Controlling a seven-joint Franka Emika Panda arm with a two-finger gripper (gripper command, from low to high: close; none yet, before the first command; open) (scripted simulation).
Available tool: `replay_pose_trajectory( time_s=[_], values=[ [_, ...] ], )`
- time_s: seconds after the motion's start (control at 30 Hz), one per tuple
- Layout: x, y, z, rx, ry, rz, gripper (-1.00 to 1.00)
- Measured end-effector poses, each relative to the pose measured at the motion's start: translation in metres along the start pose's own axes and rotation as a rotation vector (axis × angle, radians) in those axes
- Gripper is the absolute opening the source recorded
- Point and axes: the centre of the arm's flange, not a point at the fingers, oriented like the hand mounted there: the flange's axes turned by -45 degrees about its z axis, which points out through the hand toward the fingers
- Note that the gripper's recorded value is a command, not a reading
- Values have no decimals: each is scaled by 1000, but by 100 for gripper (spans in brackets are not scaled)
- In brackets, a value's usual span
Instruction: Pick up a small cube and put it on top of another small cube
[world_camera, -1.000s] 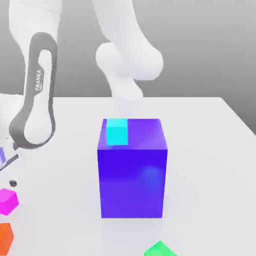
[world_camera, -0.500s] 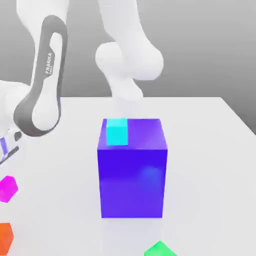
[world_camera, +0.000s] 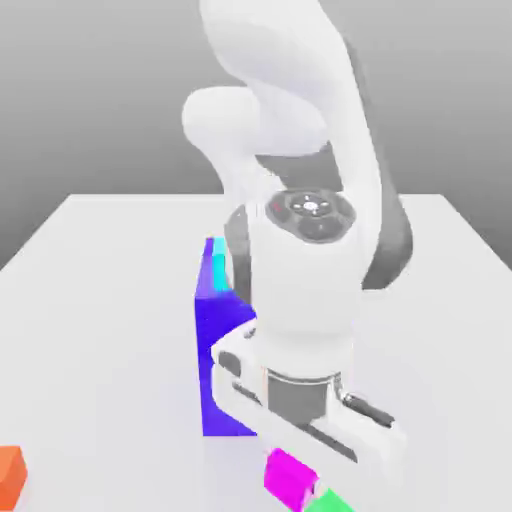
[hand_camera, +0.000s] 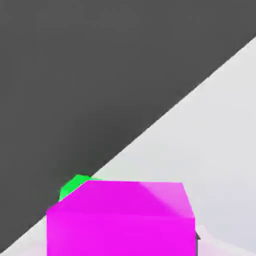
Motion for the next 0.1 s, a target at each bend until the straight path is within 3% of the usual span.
replay_pose_trajectory(
  time_s=[0.1],
  values=[
    [0, 0, 0, 0, 0, 0, 100]
  ],
)
